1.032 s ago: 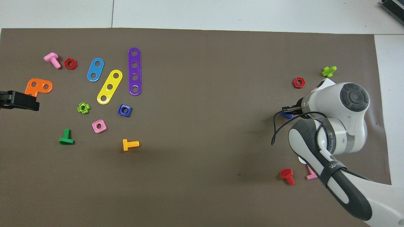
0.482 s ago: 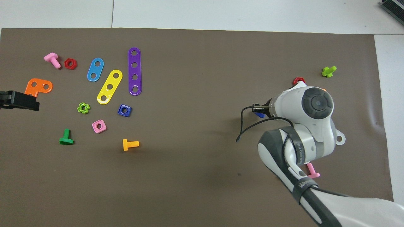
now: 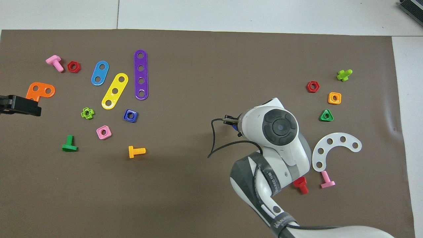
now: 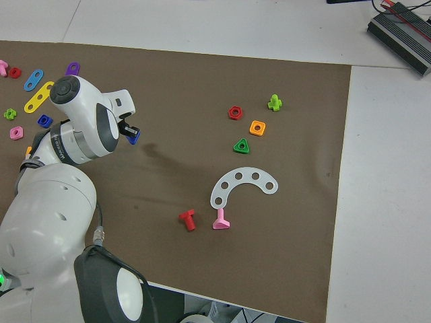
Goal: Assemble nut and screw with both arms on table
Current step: 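Carry the blue screw toward the table centre and set it down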
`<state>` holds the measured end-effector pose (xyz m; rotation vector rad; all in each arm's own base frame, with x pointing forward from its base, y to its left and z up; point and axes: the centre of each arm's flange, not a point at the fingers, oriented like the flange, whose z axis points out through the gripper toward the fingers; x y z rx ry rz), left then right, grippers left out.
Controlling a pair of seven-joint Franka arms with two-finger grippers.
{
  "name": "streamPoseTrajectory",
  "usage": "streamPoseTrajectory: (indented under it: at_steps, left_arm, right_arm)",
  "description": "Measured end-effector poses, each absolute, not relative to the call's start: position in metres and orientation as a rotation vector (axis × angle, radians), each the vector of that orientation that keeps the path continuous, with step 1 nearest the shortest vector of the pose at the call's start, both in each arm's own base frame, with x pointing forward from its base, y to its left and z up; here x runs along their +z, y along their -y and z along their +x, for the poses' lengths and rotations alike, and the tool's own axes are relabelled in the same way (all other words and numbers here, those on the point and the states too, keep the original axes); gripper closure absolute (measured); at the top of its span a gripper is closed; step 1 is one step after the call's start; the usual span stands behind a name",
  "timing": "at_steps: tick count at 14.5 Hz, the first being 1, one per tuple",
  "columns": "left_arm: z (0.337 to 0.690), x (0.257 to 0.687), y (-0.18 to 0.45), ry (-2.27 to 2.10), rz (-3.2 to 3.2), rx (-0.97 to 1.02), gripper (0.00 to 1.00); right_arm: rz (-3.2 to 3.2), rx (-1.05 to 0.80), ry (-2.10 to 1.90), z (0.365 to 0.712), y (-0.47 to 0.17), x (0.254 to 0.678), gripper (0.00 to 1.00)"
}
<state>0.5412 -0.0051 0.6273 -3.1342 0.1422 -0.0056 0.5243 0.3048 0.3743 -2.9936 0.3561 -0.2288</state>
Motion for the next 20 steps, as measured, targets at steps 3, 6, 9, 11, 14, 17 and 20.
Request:
streamPoseTrajectory:
  at_steps: [3,6,9,11,14,17,20]
  left_arm:
    - [0.541,0.627,0.005,-0.142,-3.134,-0.006,0.00]
    - [0.541,0.627,0.005,-0.142,-3.134,-0.006,0.00]
    - [0.541,0.627,0.005,-0.142,-3.134,-0.006,0.00]
    - [0.541,0.627,0.005,-0.142,-3.134,-0.006,0.00]
    - [0.541,0.627,0.005,-0.142,-3.134,-0.006,0.00]
    - [0.541,0.627,0.005,-0.142,-3.134,-0.006,0.00]
    - [0.541,0.627,0.005,-0.142,-3.134,-0.005,0.00]
  right_arm:
    - [-2.985,-0.220,-0.352,0.512,-0.337,0.372,0.81]
    - [-2.981,-0.217,-0.369,0.517,-0.346,0.367,0.81]
    - [-2.994,-0.222,-0.390,0.519,-0.373,0.351,0.81]
    - [-3.019,-0.241,-0.397,0.518,-0.395,0.338,0.81]
    - [-3.043,-0.232,-0.389,0.516,-0.406,0.322,0.81]
    - [-3.050,-0.225,-0.387,0.515,-0.406,0.321,0.81]
    - [-3.086,-0.184,-0.396,0.512,-0.404,0.319,0.64]
